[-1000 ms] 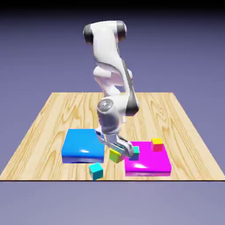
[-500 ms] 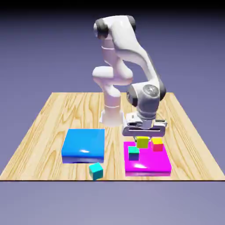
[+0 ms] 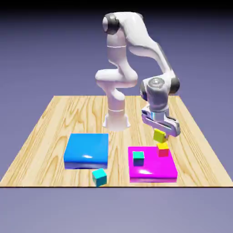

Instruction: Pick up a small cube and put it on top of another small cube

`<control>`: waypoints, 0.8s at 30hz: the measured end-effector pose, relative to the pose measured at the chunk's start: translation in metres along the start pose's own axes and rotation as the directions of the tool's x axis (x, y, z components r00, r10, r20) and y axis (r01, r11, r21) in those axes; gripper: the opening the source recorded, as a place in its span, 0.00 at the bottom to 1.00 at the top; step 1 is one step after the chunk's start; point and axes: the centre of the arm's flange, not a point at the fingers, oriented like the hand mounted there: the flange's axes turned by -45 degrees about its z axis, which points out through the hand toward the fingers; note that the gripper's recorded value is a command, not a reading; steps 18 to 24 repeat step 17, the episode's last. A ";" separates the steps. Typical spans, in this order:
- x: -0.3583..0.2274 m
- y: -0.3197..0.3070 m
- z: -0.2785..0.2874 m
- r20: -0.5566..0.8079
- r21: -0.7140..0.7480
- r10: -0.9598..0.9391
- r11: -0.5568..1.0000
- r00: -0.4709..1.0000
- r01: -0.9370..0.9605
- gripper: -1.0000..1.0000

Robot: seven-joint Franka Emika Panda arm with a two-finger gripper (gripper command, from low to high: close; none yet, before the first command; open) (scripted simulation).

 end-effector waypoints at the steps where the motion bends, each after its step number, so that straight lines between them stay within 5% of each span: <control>1: -0.003 0.002 -0.001 0.011 0.013 0.060 0.998 0.998 -0.060 0.00; 7: 0.004 0.015 -0.019 0.072 0.095 0.382 0.917 0.921 -0.388 0.00; 14: 0.007 0.009 0.048 0.074 0.095 0.379 0.918 0.922 -0.385 0.00; 15: 0.008 0.009 0.050 0.072 0.096 0.382 0.917 0.921 -0.388 1.00; 24: 0.008 0.009 0.050 0.072 0.095 0.382 0.917 0.921 -0.387 1.00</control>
